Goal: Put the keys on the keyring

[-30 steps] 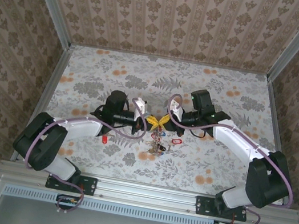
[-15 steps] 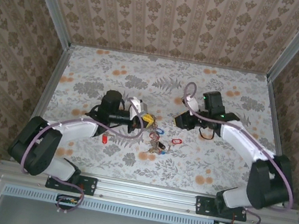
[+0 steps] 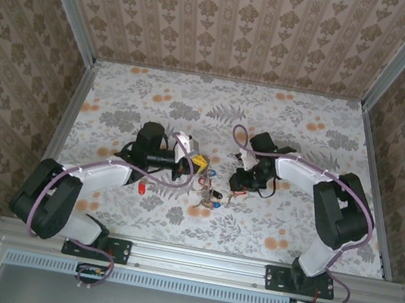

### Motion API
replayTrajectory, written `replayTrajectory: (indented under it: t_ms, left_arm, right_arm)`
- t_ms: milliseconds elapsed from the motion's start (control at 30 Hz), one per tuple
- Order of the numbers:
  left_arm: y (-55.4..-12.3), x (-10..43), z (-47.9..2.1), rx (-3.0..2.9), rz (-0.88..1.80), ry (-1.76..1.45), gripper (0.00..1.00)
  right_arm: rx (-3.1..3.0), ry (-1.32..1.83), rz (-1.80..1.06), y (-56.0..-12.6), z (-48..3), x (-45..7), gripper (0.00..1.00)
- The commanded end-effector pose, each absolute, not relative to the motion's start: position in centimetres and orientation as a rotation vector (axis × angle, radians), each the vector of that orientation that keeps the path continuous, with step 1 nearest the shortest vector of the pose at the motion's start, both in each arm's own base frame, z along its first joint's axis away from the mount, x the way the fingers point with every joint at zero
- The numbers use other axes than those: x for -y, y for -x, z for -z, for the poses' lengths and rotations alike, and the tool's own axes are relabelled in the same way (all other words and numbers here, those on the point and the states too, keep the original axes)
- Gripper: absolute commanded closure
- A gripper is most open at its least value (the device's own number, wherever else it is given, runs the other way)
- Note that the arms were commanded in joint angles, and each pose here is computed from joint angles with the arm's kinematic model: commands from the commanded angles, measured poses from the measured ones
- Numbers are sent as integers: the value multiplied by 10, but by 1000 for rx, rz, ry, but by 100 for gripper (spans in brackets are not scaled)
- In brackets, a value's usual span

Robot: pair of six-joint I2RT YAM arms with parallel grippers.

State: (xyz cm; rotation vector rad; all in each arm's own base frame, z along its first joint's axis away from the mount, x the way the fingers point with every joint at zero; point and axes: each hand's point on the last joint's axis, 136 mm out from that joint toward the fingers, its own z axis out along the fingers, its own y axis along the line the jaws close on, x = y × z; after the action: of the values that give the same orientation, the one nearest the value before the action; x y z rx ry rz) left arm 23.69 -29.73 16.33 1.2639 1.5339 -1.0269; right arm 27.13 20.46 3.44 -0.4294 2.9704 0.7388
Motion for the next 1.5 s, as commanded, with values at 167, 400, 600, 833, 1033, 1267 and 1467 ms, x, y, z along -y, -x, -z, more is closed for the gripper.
replayTrajectory:
  t_ms: [167,400,600,833,1033,1267,1467]
  left_arm:
    - [-234,298,-180,-1465,1040,-1290,100]
    - [-234,298,-182,-1465,1040,-1293,100]
    - [-234,298,-182,-1466,1038,-1296,100]
    - [-232,299,-180,-1471,1053,-1303,100]
    - [-232,299,-180,-1469,1058,-1305,100]
    - [-232,300,-181,-1467,1062,-1309,100]
    - [-232,301,-180,-1472,1066,-1313,100]
  right_arm:
    - [-3059,428,-637,-261,-26,-198,75]
    - [-2977,401,-559,-273,-44,-190,71]
    - [-2964,352,-439,-277,-39,-174,69]
    - [-3015,338,-527,-269,-30,-176,74]
    - [-3025,340,-560,-269,-24,-180,74]
    - [-3048,355,-575,-266,-20,-182,79]
    - [-3002,377,-633,-266,-30,-187,95]
